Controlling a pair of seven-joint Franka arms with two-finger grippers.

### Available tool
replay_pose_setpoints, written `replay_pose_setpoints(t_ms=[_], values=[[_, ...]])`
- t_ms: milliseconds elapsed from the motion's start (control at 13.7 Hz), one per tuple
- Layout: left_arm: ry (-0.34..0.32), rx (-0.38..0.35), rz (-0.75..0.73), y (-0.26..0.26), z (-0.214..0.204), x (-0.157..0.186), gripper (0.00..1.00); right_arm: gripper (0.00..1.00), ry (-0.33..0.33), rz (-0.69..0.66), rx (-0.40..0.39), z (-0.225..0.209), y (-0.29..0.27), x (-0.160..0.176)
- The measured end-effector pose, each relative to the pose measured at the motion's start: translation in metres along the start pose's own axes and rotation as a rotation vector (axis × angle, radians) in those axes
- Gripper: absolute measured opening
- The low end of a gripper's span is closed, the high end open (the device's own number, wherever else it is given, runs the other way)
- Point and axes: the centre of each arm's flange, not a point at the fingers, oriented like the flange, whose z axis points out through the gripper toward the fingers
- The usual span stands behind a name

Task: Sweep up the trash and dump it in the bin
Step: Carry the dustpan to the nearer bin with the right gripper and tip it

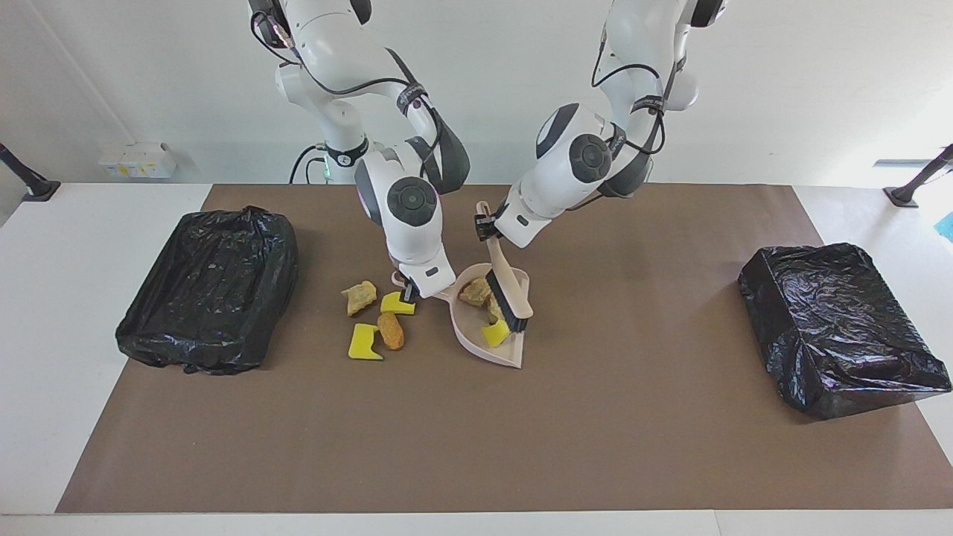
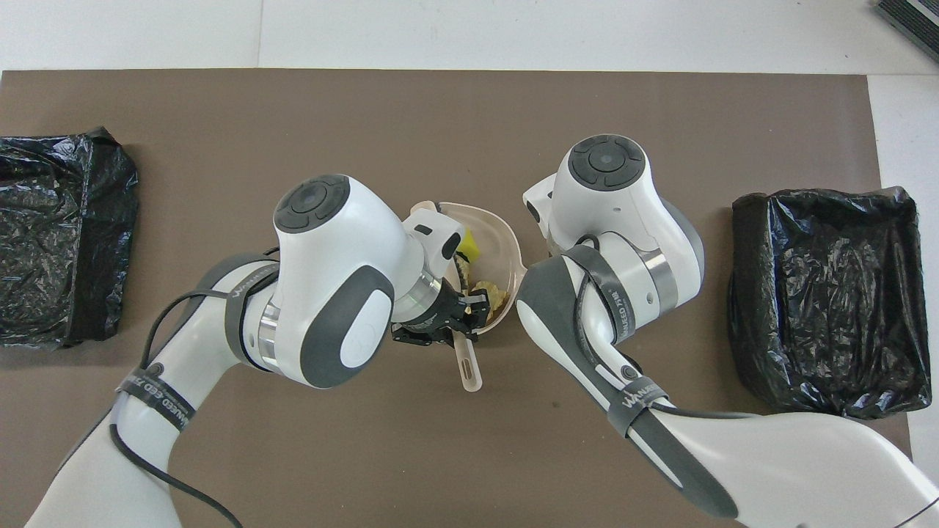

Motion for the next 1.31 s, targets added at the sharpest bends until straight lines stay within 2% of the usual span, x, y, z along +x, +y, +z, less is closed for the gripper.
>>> replay_pose_setpoints(t_ms=[291, 510, 655, 874, 1092, 1311], values=[[-0.055, 0.110, -0.041, -0.053, -0.039, 0.024, 0.27, 0.32, 0.007, 0.027, 0.000, -0.003, 0.010, -0.015], [-0.111, 0.185, -0.030, -0.065, -0.034, 0.013, 0.27, 0.32, 0.046, 0.087, -0.005, -0.021, 0.023, -0.045], [-0.135, 0.218, -0.023, -0.070, -0.017, -0.004, 0.27, 0.32, 0.082, 0.140, -0.011, -0.043, 0.032, -0.080], [-0.105, 0.255, 0.025, -0.073, 0.030, -0.052, 0.27, 0.32, 0.137, 0.188, -0.004, -0.075, 0.043, -0.145], [-0.091, 0.312, 0.085, -0.072, 0.081, -0.106, 0.27, 0.32, 0.154, 0.225, 0.017, -0.102, 0.055, -0.216], [-0.049, 0.340, 0.096, -0.069, 0.130, -0.136, 0.27, 0.32, 0.156, 0.300, 0.046, -0.132, 0.049, -0.288]])
